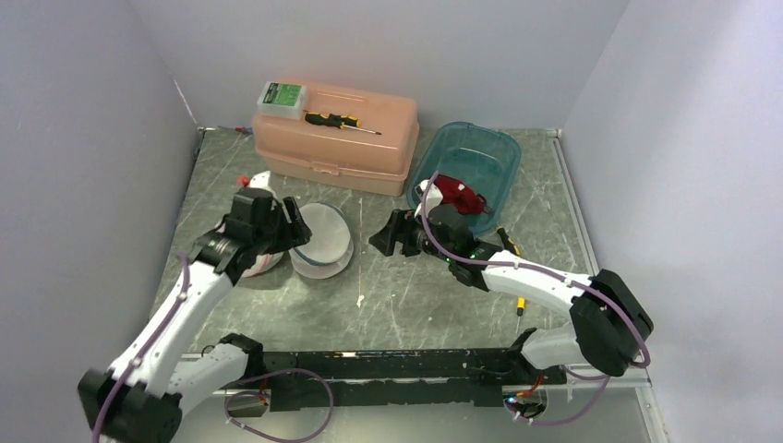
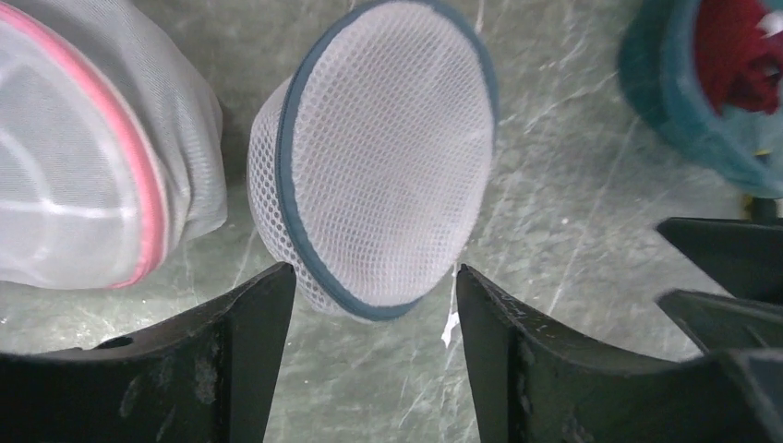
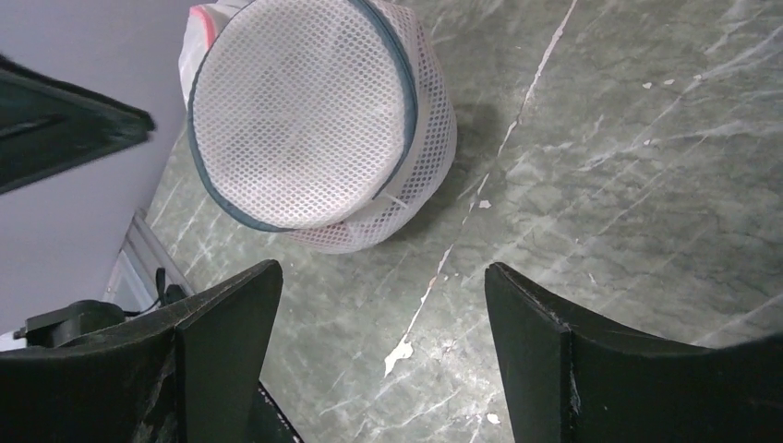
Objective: Unzip the laundry bag and remove the bra
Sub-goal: Move the distractor to the center of the board.
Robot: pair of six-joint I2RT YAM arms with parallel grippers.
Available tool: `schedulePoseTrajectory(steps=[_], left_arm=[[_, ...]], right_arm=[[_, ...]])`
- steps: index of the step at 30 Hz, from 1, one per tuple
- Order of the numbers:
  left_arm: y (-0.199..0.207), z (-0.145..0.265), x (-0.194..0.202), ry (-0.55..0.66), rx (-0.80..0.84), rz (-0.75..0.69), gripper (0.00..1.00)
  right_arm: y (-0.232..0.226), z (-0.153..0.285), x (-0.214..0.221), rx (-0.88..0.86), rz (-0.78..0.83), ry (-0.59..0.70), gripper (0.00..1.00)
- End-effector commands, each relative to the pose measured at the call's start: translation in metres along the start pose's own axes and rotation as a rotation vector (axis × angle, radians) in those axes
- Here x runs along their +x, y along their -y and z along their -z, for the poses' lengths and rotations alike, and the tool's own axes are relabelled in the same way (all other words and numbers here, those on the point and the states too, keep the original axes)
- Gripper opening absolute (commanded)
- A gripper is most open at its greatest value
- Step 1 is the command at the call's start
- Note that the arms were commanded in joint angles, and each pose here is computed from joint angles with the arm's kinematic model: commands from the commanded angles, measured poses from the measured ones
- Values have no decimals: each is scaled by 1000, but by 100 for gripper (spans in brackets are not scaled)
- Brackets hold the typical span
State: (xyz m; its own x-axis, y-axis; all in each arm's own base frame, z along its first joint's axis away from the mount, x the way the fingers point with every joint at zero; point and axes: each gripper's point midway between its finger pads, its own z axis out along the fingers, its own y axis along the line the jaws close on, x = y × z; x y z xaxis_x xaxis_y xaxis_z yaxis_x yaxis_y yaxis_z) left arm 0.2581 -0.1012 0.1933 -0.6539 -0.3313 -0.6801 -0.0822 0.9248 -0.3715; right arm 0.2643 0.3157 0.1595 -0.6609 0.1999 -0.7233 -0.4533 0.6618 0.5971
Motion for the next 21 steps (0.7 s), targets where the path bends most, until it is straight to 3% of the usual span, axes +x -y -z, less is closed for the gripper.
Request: schedulePoseTrajectory(steps=[1, 6, 10, 21], left_arm=[[5, -26, 10, -100, -24, 28, 68], [4, -41, 19, -130, -32, 53, 68], [-1, -53, 32, -161, -49, 75, 67], [13, -68, 54, -210, 68, 107, 58]], right_arm=[[-5, 7, -20, 0, -2, 79, 84], [35, 38, -23, 186, 20, 120, 84], [75, 44, -18, 271, -47, 101, 82], [155, 61, -43, 500, -175, 213, 73]])
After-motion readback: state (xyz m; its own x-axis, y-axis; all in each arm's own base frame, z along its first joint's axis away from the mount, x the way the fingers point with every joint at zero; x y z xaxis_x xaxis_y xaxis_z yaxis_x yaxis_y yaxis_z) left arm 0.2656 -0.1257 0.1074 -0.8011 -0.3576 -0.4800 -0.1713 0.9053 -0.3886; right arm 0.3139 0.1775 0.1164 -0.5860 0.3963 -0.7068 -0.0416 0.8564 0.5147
